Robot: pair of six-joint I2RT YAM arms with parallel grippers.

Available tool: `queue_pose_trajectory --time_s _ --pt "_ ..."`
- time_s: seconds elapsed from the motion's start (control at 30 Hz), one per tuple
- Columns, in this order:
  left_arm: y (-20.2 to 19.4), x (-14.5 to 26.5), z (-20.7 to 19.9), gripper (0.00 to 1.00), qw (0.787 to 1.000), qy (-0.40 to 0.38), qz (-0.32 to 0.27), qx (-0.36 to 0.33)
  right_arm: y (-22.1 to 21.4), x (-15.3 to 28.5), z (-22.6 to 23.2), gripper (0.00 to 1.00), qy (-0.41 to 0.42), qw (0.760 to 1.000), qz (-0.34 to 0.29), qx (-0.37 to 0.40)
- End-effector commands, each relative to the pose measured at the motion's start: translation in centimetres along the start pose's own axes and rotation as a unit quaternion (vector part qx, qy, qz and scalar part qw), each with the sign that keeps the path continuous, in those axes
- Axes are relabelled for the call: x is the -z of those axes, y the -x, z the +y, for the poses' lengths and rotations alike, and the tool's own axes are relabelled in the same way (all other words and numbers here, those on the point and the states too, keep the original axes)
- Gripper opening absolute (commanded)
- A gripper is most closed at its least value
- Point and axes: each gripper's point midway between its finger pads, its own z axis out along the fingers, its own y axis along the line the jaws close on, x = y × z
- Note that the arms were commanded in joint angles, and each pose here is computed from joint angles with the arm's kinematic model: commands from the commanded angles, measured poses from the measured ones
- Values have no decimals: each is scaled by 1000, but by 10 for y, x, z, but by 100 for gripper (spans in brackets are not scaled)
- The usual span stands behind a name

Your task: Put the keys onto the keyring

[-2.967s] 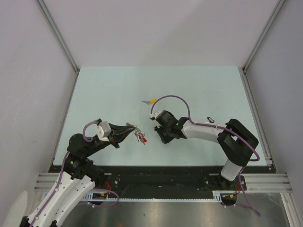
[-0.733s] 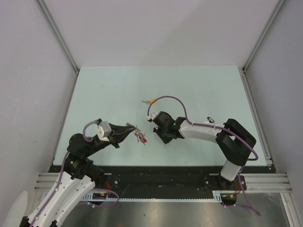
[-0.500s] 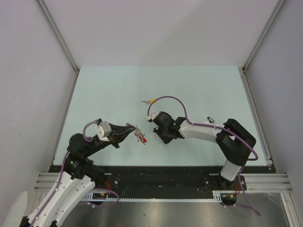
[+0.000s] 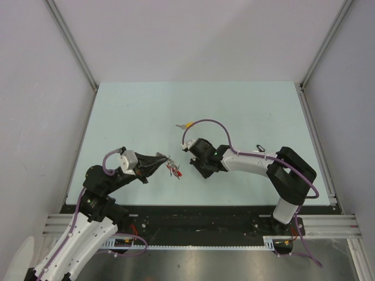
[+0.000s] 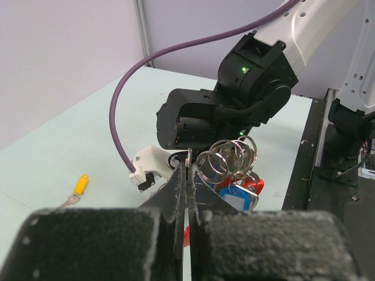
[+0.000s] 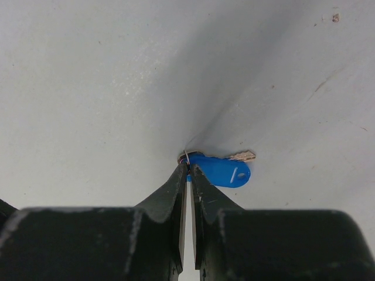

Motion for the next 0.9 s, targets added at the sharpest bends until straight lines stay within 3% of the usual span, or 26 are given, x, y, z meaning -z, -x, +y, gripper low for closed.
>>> queue_pose_trajectory --time_s 0.0,0.17,0.3,0.5,0.73,0.87 --pt "12 0 -1 0 1000 -4 -19 -7 13 0 0 10 1 1000 -14 0" --pt "12 0 -1 0 1000 -3 -19 -7 14 0 1 8 2 1000 -16 2" --pt "13 0 -2 0 1000 -4 -20 -8 16 3 2 0 5 1000 -21 3" --pt "12 -1 -3 0 1000 -11 -19 -6 27 19 -1 0 -1 999 -45 10" --pt "12 -7 -14 0 998 -58 -19 -15 61 69 -9 0 -21 990 -133 52" --pt "13 -13 -21 0 995 -93 -16 -21 79 116 -13 0 -23 974 -212 71"
